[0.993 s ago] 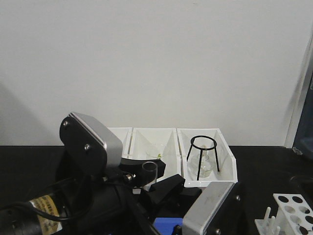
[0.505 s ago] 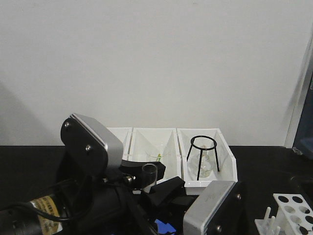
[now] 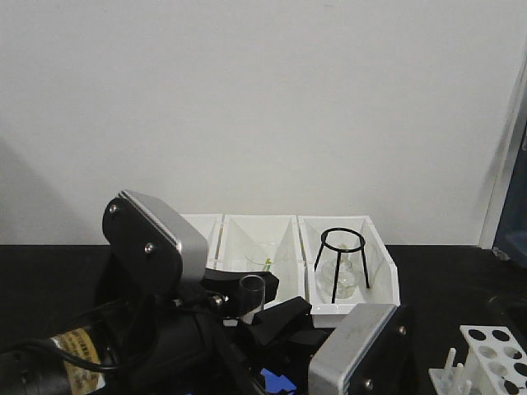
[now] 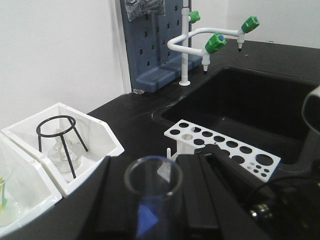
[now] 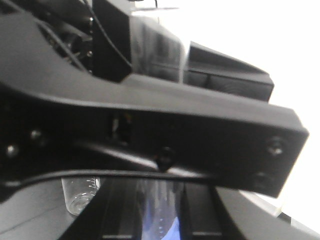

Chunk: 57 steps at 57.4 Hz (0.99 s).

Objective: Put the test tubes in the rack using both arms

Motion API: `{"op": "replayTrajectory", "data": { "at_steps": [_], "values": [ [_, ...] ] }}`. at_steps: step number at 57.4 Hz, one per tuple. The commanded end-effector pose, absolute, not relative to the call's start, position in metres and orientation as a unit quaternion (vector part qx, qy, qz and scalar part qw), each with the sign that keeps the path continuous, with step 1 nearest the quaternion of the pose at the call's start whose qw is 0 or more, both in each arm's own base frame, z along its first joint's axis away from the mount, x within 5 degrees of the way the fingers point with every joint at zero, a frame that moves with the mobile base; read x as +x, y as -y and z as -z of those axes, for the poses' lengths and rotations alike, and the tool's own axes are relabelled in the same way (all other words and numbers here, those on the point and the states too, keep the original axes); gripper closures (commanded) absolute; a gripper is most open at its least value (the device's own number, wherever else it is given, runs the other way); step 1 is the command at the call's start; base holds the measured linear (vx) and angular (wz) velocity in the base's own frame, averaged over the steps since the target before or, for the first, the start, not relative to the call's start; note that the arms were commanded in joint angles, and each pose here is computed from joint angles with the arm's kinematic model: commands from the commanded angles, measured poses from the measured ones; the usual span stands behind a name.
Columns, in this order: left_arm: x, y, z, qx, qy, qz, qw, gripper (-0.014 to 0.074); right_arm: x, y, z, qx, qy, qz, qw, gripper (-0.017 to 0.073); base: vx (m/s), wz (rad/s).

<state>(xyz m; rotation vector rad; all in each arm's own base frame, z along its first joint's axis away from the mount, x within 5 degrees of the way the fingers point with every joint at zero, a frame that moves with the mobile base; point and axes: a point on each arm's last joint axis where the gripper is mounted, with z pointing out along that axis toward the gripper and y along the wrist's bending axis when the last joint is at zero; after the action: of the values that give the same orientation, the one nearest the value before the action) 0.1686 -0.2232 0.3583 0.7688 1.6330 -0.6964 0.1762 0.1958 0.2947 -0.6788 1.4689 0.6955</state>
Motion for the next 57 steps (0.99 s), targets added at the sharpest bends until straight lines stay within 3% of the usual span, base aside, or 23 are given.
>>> {"op": "replayTrajectory", "data": {
  "at_steps": [1,14,20,31,49,57],
  "values": [
    [0.166,0.22,-0.384,0.3,-0.659,0.319,0.611,0.0417,0.175,-0.195,-0.319,-0.277,-0.596,-0.326,0.68,0.0567,0.0,0.0],
    [0.166,0.22,-0.383,0.303,-0.663,0.318,0.606,0.0163,0.175,-0.195,-0.318,-0.277,-0.597,-0.326,0.679,0.0567,0.0,0.0],
    [0.166,0.22,-0.382,0.304,-0.665,0.318,0.603,0.0108,0.175,-0.195,-0.318,-0.278,-0.599,-0.325,0.677,0.0567,0.0,0.0],
    [0.164,0.216,-0.397,0.295,-0.649,0.326,0.621,0.0101,0.175,-0.195,-0.318,-0.278,-0.599,-0.325,0.677,0.0567,0.0,0.0],
    [0.151,0.201,-0.479,0.278,-0.581,0.355,0.678,0.0116,0.175,-0.195,-0.318,-0.278,-0.599,-0.325,0.677,0.0567,0.0,0.0],
    [0.144,0.193,-0.494,0.279,-0.563,0.354,0.693,0.0116,0.176,-0.194,-0.318,-0.273,-0.601,-0.325,0.678,0.0567,0.0,0.0]
  ]
}}
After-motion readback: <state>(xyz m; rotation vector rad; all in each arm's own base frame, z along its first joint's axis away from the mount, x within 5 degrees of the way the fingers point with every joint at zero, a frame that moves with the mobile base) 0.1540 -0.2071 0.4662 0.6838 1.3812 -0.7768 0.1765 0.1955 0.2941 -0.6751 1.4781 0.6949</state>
